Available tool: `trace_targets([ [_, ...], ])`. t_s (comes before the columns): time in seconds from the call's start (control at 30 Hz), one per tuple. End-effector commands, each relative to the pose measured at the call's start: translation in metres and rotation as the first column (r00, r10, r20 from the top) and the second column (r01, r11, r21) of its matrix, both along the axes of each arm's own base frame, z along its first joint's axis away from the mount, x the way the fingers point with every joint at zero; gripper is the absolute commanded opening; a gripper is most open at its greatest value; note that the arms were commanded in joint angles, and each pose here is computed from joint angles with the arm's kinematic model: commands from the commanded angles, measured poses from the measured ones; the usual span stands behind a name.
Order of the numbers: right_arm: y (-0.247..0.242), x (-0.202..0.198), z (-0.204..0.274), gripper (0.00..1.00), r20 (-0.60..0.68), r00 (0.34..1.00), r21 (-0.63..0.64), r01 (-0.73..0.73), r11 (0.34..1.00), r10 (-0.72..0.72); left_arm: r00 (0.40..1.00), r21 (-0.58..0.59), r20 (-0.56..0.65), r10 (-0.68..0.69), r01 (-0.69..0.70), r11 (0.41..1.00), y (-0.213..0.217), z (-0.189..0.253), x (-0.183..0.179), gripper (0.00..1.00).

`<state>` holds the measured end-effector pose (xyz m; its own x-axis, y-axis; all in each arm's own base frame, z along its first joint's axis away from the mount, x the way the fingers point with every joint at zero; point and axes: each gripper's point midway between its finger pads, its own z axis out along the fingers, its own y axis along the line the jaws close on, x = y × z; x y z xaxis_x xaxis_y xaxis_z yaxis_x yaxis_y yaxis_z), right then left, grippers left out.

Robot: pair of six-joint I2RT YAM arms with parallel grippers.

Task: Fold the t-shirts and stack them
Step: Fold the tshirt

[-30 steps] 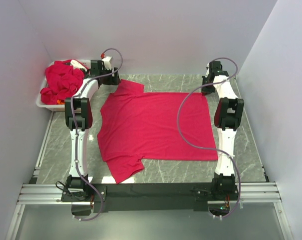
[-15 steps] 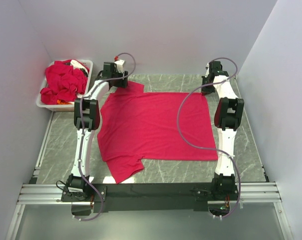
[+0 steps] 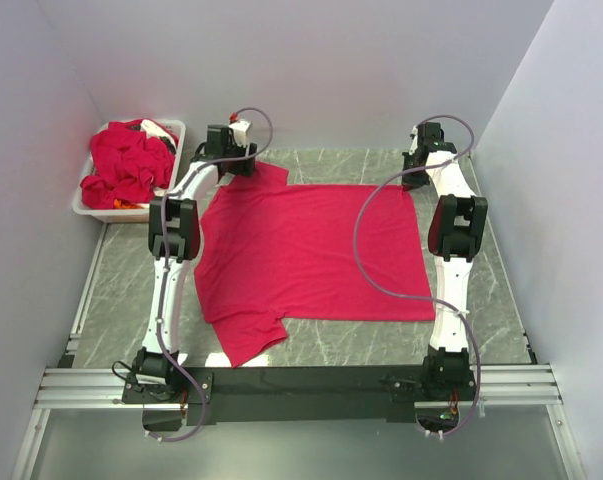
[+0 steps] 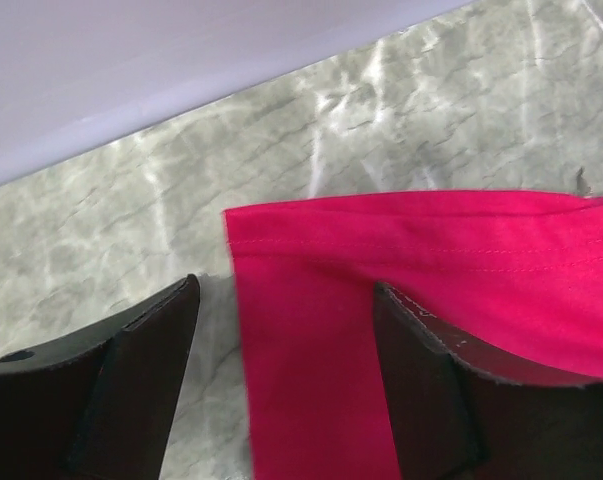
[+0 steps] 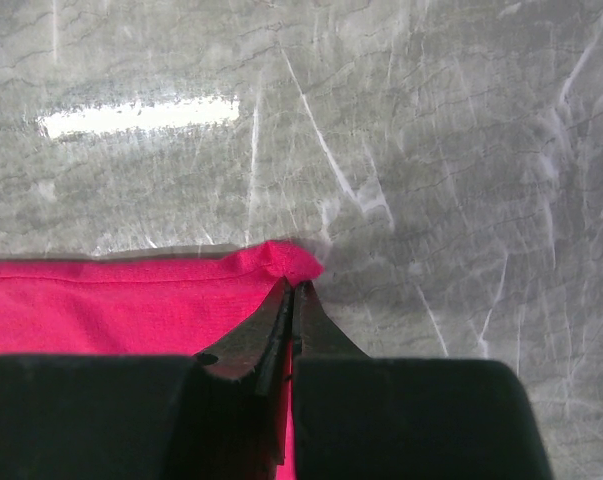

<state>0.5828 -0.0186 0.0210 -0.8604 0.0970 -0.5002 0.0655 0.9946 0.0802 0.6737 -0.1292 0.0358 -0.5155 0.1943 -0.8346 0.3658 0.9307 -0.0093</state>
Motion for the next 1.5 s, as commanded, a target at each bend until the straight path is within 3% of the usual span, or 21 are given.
trace_targets([
  [0.0,0.009,-0.014,-0.009,0.00,-0.058,0.998,0.010,-0.020,1.000,0.021,0.999,-0.061,0.039,0.023,-0.020,0.998,0.025,0.055,0.003,0.75],
  [0.1,0.009,-0.014,-0.008,0.00,-0.056,0.998,0.011,-0.021,1.000,0.022,0.999,-0.101,0.046,-0.017,0.022,0.995,0.036,0.080,-0.006,0.74],
  [0.23,0.009,-0.013,-0.008,0.00,-0.052,0.998,0.011,-0.021,1.000,0.022,0.994,-0.121,0.014,-0.106,0.107,0.987,0.026,0.077,-0.026,0.74],
  [0.47,0.007,-0.015,-0.009,0.00,-0.057,0.998,0.010,-0.017,1.000,0.018,0.996,-0.160,0.047,-0.071,0.078,0.984,0.012,0.068,0.003,0.73],
  [0.6,0.008,-0.013,-0.007,0.00,-0.052,0.998,0.007,-0.017,1.000,0.018,0.992,-0.100,0.090,-0.090,0.098,0.990,-0.005,0.059,0.010,0.72],
  [0.73,0.008,-0.013,-0.007,0.00,-0.055,0.998,0.008,-0.018,1.000,0.019,0.993,0.035,0.072,-0.098,0.095,0.995,-0.017,0.030,0.007,0.69],
  [1.0,0.008,-0.014,-0.009,0.00,-0.061,0.998,0.011,-0.019,1.000,0.020,0.998,0.073,0.054,-0.039,0.035,0.997,0.000,0.012,0.011,0.68],
  [1.17,0.009,-0.011,-0.008,0.00,-0.056,0.998,0.013,-0.020,1.000,0.021,0.991,0.019,0.104,-0.084,0.083,0.996,-0.009,0.032,0.007,0.68],
  [1.4,0.009,-0.013,-0.010,0.00,-0.059,0.998,0.013,-0.020,1.000,0.021,0.978,-0.037,0.205,-0.024,0.032,0.999,0.000,0.076,0.022,0.65],
  [1.47,0.009,-0.013,-0.011,0.00,-0.061,0.998,0.013,-0.020,1.000,0.021,0.981,-0.029,0.195,-0.012,0.018,0.999,0.004,0.068,0.025,0.65],
])
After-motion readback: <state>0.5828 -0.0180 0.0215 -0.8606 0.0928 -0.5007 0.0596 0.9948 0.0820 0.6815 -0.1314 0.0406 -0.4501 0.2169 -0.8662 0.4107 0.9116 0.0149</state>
